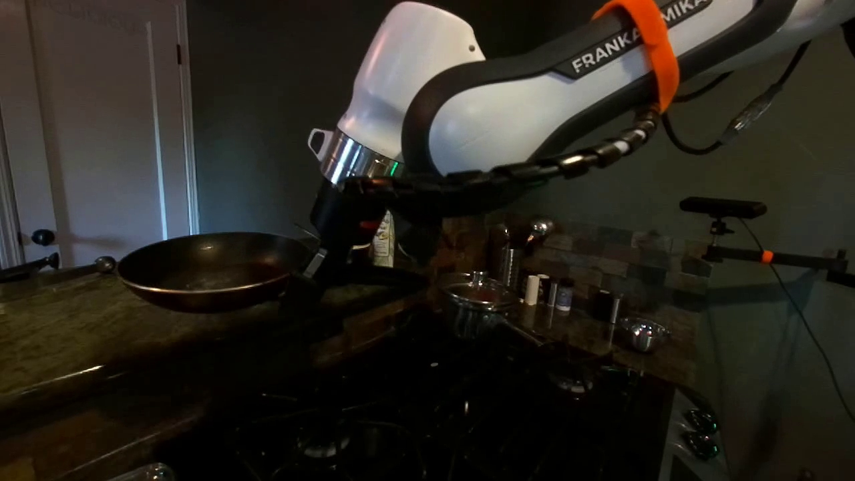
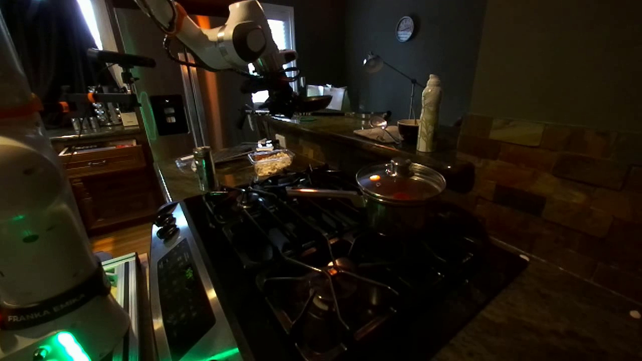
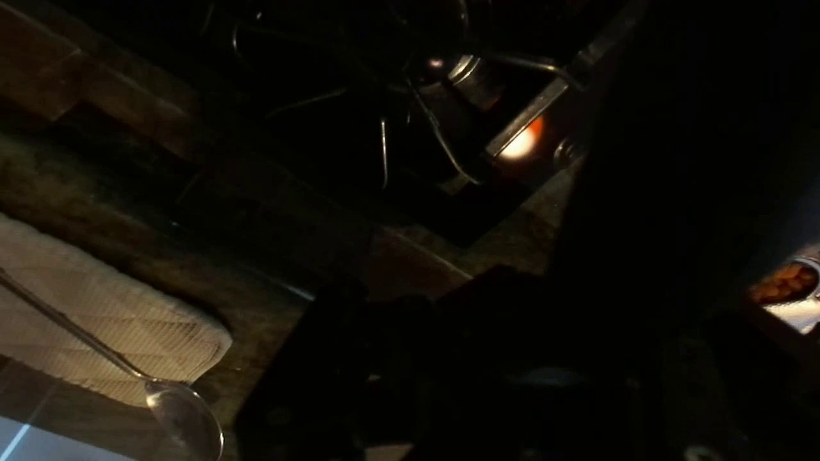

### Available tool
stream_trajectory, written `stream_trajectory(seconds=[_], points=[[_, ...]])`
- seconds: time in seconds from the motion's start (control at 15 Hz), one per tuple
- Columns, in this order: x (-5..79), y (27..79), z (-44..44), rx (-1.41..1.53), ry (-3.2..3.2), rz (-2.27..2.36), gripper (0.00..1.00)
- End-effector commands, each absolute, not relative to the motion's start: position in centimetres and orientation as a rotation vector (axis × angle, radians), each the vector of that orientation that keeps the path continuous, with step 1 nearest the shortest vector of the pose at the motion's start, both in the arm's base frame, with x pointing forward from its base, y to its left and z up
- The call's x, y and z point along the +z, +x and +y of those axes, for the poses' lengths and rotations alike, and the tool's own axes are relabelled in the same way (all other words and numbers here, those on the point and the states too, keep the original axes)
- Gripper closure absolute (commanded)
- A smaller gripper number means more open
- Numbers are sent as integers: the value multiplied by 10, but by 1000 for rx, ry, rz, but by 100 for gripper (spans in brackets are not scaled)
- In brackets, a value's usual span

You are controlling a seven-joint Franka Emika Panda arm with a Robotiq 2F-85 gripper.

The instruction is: Put the black pan on the counter.

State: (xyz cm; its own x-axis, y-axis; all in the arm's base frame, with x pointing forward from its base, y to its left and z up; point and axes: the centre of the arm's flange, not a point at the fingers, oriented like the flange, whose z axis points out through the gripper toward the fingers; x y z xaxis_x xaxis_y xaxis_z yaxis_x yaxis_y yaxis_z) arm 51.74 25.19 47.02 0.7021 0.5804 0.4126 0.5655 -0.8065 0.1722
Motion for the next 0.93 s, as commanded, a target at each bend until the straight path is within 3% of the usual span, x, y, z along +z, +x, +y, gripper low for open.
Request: stream_trajectory(seconds=[0.0,0.2,0.27,0.33,0.87], points=[[493,578,286,667,2892,1006,100],[504,615,301,676,2960,999,100],[505,614,297,689,2960,1044,100],[489,582,284,684,2931,998,100],[490,636,292,768,2904,668,100]])
